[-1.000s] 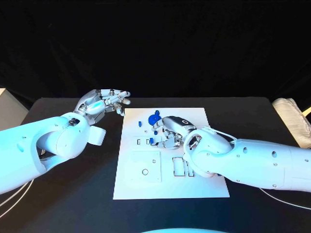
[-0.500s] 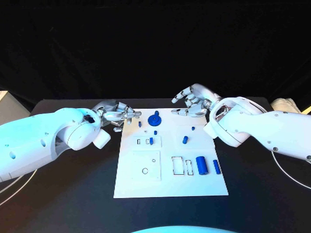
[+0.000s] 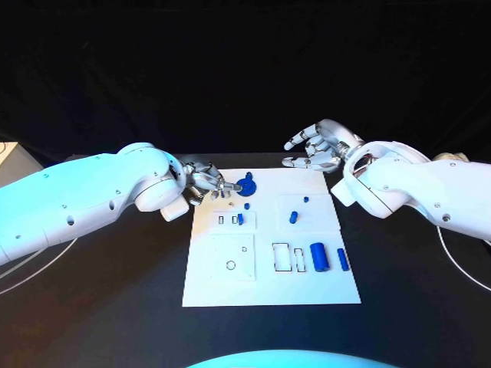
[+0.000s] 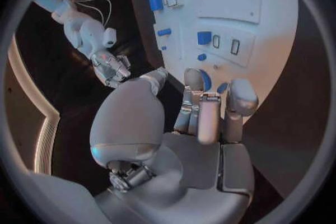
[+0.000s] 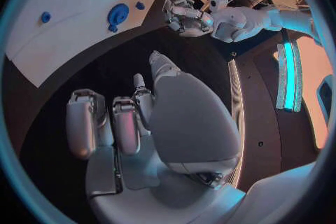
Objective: Assemble the parts on the task board
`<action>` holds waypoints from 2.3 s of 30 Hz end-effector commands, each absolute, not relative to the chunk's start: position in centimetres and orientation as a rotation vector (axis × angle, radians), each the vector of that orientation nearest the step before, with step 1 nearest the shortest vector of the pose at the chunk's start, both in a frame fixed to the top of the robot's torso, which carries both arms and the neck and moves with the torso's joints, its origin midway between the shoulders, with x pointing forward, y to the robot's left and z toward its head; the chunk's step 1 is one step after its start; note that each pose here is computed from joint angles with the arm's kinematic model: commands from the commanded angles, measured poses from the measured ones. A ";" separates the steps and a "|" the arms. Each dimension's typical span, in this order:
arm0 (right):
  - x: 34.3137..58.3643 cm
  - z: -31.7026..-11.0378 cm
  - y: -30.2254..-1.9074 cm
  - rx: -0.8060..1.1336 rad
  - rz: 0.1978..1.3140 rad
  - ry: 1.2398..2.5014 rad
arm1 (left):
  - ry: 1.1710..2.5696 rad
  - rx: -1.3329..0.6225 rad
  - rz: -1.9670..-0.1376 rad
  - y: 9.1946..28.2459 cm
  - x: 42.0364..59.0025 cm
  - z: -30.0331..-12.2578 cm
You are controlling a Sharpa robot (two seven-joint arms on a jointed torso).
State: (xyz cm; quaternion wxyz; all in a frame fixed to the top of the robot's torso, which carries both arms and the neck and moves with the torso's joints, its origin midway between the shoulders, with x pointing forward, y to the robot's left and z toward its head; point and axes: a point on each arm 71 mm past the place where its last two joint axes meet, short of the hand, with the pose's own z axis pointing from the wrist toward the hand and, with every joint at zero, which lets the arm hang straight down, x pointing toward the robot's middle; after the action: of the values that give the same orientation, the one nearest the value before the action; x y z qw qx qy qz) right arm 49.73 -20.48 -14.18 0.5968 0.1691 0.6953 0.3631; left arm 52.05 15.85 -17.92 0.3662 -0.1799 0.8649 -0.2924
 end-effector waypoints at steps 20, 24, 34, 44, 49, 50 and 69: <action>50.0 -14.3 -20.1 0.397 0.860 1.627 | 2.447 -0.218 -0.446 12.6 53.1 -19.9; 50.0 -14.3 -20.1 0.397 0.859 1.627 | 2.452 -0.207 -0.433 12.4 53.2 -20.0; 50.1 -14.3 -20.0 0.397 0.862 1.627 | 2.472 -0.183 -0.434 11.7 53.3 -20.2; 50.1 -14.3 -19.8 0.397 0.863 1.629 | 2.485 -0.179 -0.436 11.4 53.4 -20.5; 50.1 -14.3 -19.8 0.397 0.863 1.630 | 2.494 -0.173 -0.442 11.3 53.3 -20.5; 50.1 -14.3 -19.8 0.397 0.863 1.630 | 2.497 -0.171 -0.444 11.2 53.3 -20.6; 50.2 -14.4 -19.6 0.396 0.863 1.639 | 2.526 -0.150 -0.457 10.6 53.1 -20.9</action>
State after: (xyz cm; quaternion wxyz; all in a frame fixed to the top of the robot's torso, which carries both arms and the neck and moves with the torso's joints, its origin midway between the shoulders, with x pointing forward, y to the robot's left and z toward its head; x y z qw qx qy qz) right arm 50.19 -19.77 -14.33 0.5884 0.1751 0.6989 0.3670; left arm 53.30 10.91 -20.90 0.2925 -0.0631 0.9401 -0.1633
